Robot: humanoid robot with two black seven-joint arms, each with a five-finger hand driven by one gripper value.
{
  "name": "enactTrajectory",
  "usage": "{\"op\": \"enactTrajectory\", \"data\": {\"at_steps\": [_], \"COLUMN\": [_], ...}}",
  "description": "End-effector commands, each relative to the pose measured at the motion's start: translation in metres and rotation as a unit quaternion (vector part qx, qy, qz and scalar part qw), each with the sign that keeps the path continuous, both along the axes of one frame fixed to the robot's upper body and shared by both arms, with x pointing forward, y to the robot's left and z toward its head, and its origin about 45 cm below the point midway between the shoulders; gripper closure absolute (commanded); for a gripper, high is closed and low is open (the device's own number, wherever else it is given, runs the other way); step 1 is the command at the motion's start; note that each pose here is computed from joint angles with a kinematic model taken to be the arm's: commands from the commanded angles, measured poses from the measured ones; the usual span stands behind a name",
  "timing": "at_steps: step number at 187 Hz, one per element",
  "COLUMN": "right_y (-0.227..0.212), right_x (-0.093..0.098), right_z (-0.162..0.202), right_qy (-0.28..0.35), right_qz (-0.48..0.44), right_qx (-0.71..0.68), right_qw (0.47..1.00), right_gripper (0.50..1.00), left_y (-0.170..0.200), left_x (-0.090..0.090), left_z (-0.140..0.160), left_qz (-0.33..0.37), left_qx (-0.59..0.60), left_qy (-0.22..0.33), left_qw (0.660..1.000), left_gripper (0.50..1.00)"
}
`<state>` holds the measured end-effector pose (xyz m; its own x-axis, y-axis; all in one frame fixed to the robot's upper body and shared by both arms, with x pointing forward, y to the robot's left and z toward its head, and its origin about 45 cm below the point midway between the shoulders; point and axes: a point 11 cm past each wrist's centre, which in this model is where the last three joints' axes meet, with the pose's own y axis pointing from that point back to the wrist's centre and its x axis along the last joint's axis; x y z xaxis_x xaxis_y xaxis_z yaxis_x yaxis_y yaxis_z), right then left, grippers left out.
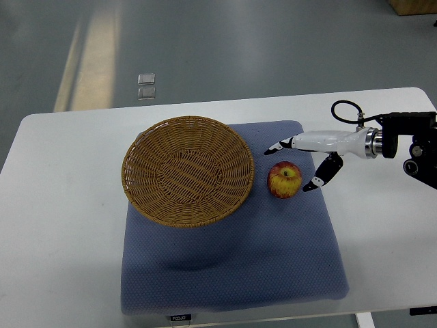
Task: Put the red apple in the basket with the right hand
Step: 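Lower the open right hand around the red-yellow apple, then close the right hand's fingers around the apple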
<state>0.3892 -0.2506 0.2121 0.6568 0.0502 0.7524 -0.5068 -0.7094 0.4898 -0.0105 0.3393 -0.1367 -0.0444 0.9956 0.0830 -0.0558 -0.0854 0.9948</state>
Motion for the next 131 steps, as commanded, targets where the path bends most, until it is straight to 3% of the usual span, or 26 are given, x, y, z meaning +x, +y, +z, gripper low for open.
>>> {"op": "enactTrajectory", "data": {"at_steps": [1,131], "right_y": [0.002,0.024], "right_x": [-0.001,-0.006], "right_z": [-0.003,-0.024], "right_qy": [0.000,-0.010], "right_qz": [0.003,0.022], "right_qx": [0.001,-0.003], "right_qw": [1.000,1.000], "right_gripper": [0.581,0.599], "left_y": [0.000,0.000], "left_x": [0.000,0.000], "left_z": [0.000,0.000], "left_qz": [0.000,0.000], "left_qx": [0.000,0.000], "left_qy": [0.000,0.000], "left_qw": [1.000,1.000], "left_gripper": [0.500,0.500]}}
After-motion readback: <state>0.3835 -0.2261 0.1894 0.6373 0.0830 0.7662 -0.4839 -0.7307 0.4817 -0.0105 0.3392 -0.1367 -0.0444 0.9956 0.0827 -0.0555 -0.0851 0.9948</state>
